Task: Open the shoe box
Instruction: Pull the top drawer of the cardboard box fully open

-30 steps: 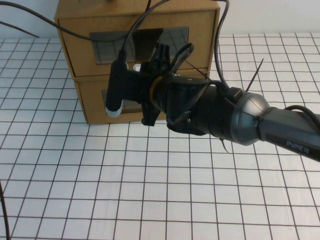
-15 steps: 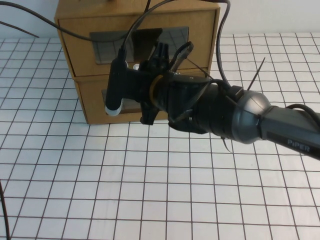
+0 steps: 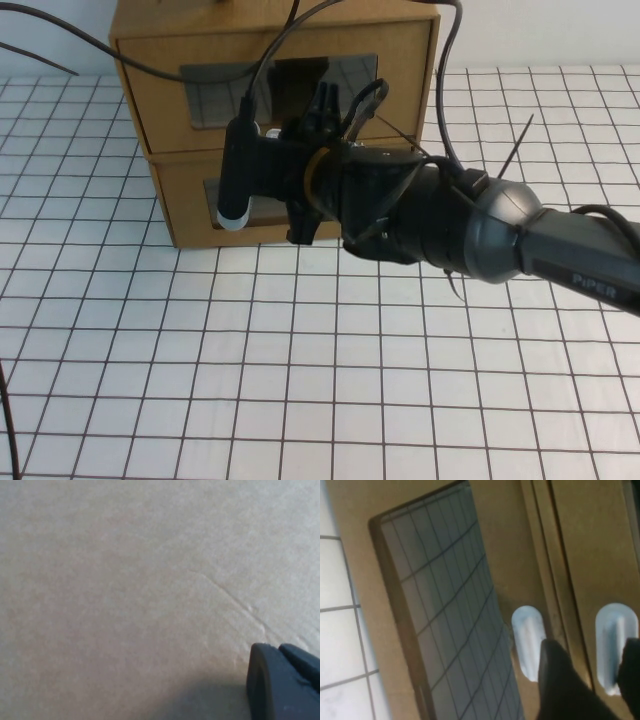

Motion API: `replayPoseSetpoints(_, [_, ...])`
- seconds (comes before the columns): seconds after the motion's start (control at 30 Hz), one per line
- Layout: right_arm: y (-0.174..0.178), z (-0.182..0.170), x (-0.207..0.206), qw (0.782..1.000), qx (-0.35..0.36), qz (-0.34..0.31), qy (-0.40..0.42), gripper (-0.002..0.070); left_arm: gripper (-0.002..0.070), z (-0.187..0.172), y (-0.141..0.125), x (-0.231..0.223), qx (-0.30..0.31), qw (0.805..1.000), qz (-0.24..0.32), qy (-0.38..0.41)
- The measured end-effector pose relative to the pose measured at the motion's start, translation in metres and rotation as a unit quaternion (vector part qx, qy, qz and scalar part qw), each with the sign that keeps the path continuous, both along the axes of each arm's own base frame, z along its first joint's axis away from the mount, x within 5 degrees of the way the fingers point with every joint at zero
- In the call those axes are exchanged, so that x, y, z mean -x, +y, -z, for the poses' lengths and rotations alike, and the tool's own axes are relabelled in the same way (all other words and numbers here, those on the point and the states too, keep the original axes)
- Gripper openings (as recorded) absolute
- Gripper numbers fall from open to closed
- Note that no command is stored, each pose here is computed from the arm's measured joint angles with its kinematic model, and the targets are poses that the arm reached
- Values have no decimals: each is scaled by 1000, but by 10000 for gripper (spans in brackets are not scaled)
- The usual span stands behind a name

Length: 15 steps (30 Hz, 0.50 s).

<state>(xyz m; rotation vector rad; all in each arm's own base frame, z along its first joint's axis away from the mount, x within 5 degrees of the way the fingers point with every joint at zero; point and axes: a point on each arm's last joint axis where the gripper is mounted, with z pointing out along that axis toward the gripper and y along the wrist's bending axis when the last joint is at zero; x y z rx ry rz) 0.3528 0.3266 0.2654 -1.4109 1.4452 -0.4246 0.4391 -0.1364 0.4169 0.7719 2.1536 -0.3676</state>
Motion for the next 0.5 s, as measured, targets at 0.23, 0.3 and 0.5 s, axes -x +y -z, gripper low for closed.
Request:
replayPoseSetpoints(0.23, [6, 0, -7, 1000, -2, 4, -8, 234, -2, 0, 1, 0, -5, 1000, -2, -1])
replayPoseSetpoints(0.3, [7, 0, -8, 1000, -3, 4, -9, 220, -2, 0, 1, -1, -7, 1000, -4, -3])
replayPoseSetpoints(0.5, [7, 0, -9, 1000, 14, 1, -24, 116, -2, 1, 2, -1, -11, 1000, -6, -3])
